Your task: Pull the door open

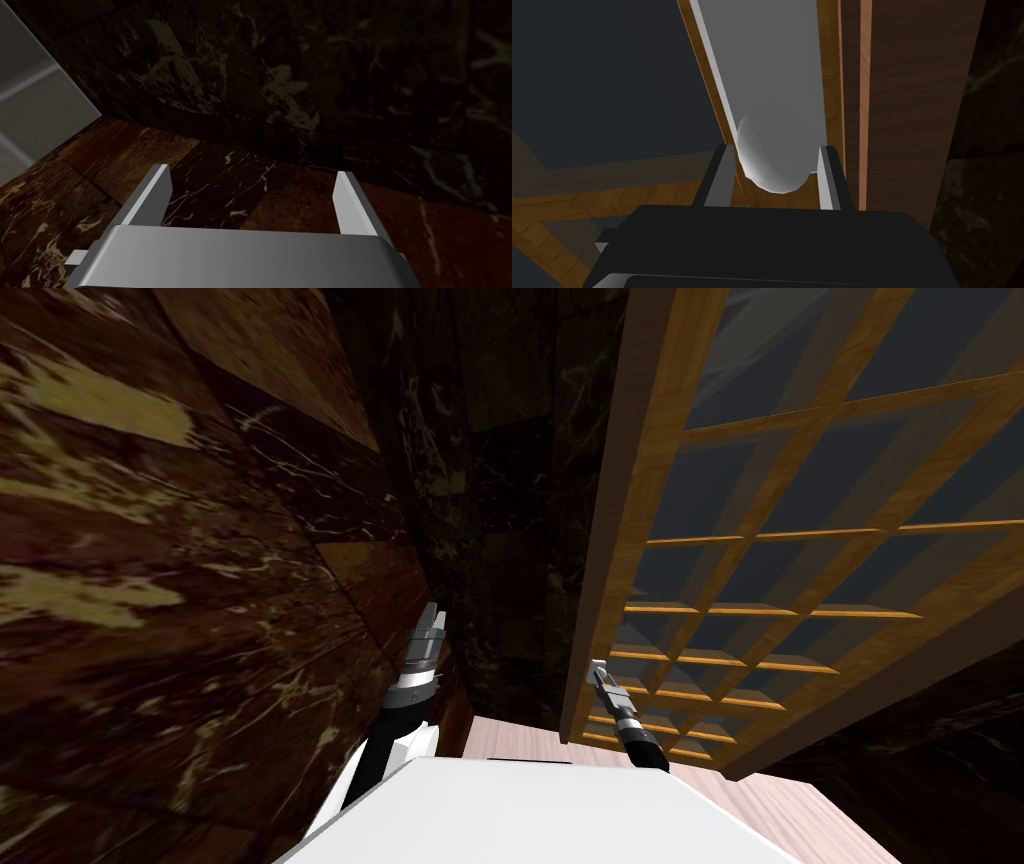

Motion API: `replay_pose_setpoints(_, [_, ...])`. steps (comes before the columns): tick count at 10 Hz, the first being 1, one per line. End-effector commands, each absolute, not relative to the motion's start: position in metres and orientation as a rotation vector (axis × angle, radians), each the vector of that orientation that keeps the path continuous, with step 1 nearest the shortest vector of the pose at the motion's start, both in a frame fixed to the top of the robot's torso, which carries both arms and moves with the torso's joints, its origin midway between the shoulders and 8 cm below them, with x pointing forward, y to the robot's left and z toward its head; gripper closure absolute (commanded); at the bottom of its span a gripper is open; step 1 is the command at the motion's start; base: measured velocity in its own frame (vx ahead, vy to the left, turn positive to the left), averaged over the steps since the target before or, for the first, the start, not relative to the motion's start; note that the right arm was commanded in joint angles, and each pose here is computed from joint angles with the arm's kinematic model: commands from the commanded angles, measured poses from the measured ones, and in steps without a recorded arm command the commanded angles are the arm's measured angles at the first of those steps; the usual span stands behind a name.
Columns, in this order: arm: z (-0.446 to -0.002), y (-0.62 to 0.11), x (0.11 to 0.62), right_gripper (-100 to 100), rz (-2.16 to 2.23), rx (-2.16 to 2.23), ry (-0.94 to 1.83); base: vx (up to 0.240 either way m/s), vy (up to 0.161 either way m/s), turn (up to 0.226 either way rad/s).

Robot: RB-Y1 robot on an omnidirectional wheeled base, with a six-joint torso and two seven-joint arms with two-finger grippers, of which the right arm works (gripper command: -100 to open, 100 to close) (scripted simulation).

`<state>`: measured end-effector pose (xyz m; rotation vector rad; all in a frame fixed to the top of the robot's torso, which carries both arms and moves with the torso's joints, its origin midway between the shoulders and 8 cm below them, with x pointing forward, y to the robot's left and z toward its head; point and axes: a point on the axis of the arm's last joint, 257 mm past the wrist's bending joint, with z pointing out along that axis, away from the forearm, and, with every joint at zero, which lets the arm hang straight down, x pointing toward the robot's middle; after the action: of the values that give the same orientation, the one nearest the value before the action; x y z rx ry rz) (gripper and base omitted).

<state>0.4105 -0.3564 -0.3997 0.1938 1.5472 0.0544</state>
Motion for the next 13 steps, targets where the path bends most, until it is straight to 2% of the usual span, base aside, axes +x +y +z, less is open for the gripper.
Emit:
replay_pose_setpoints(1, [-0.4,-0.356,0.41,100,0.088,0.233,1.542,-0.046,-0.009,0.046])
replay_pose_setpoints(13, [-0.394,-0.367,0.414,100,0.344,0.537,1.452,-0.045,-0.015,0.061])
